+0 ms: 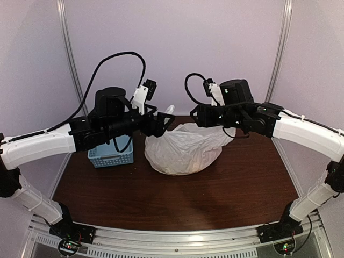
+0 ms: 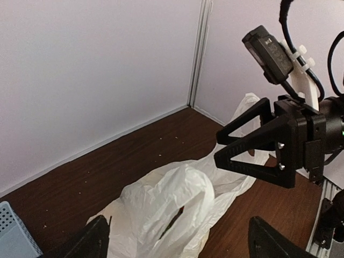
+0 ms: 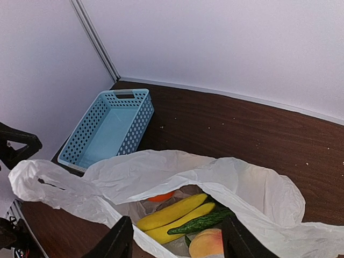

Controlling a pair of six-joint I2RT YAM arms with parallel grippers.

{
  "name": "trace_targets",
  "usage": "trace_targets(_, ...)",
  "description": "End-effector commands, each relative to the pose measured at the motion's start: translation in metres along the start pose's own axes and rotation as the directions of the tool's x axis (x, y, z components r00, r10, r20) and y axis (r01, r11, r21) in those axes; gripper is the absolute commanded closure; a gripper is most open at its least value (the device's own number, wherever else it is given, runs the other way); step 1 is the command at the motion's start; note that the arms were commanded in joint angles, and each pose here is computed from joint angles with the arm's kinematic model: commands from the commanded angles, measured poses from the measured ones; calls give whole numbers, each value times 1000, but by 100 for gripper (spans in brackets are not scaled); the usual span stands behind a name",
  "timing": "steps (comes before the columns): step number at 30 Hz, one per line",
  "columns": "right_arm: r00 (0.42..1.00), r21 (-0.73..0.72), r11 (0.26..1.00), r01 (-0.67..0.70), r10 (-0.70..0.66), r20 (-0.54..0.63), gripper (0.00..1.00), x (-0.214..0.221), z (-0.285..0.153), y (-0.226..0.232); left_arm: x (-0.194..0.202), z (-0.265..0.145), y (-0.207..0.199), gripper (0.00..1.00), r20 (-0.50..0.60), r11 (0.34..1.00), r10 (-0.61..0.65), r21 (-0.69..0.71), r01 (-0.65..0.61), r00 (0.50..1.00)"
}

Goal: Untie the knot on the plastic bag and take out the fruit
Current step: Place the takeout bag at the center of the board, then open the takeout bag at the opening.

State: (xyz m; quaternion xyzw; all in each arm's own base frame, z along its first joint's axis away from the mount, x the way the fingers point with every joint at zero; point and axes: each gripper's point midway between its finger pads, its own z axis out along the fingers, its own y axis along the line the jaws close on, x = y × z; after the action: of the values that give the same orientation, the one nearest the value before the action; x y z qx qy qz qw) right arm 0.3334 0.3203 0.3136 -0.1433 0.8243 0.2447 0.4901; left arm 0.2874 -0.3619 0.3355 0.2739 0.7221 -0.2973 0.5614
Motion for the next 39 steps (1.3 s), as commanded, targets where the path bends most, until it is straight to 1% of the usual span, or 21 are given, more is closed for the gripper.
trace_targets(1, 999, 113, 994, 7, -2, -43, 43, 4, 10, -14, -3, 14, 19, 9, -42, 981, 72, -177, -78, 997)
trace_targets(3, 999, 114, 994, 6, 0, -53, 43, 7, 17, -13, -9, 17, 28, 9, -54, 951, 102, -289, -113, 993)
trace_targets(5, 998, 111, 994, 4, 4, -70, 43, 14, 27, -12, -9, 23, 27, 12, -73, 935, 132, -321, -148, 989)
trace_targets(7, 995, 111, 994, -1, 12, -95, 43, 25, 36, -13, -8, 28, 25, 22, -74, 937, 133, -317, -150, 988)
trace_targets(8, 994, 113, 994, -8, 20, -107, 43, 30, 40, -13, -8, 30, 24, 30, -72, 939, 131, -311, -147, 989)
trace_targets(9, 992, 114, 993, -10, 24, -124, 44, 38, 46, -14, -8, 31, 24, 47, -70, 940, 128, -309, -143, 989)
trace_targets(10, 990, 113, 994, -13, 29, -138, 44, 44, 50, -14, -7, 31, 23, 54, -71, 941, 122, -310, -138, 990)
trace_targets(11, 987, 111, 994, -17, 34, -157, 44, 52, 53, -15, -7, 31, 24, 67, -68, 940, 116, -313, -132, 991)
trace_targets(14, 978, 92, 995, -36, 54, -200, 44, 72, 57, -14, -4, 26, 28, 89, -64, 937, 95, -330, -111, 993)
trace_targets(16, 973, 75, 996, -56, 71, -222, 44, 86, 56, -14, -2, 20, 32, 98, -57, 934, 80, -345, -95, 995)
trace_targets(17, 966, 72, 995, -61, 77, -248, 43, 101, 55, -17, -1, 18, 34, 99, -55, 933, 72, -350, -86, 996)
trace_targets(20, 948, 68, 995, -68, 86, -308, 41, 135, 49, -19, 8, 8, 39, 100, -52, 931, 37, -361, -53, 998)
trace_targets(25, 901, 116, 991, -65, 108, -419, 38, 204, 33, -29, 29, -4, 47, 100, -44, 935, -30, -353, 13, 999)
trace_targets(28, 890, 126, 988, -84, 131, -436, 36, 228, 20, -32, 41, -11, 52, 100, -37, 936, -74, -348, 56, 997)
trace_targets(31, 897, 106, 989, -102, 138, -421, 32, 230, 10, -27, 56, -18, 56, 100, -39, 939, -101, -334, 82, 994)
trace_targets(33, 908, 76, 993, -95, 117, -402, 29, 223, 5, -20, 59, -24, 56, 100, -11, 945, -115, -310, 106, 993)
trace_targets(36, 929, 6, 999, -50, 49, -367, 26, 203, -3, -3, 62, -35, 50, 100, 36, 963, -118, -241, 124, 992)
trace_targets(39, 949, -81, 997, 12, -37, -314, 23, 174, -12, 19, 68, -48, 42, 100, 87, 976, -125, -166, 138, 988)
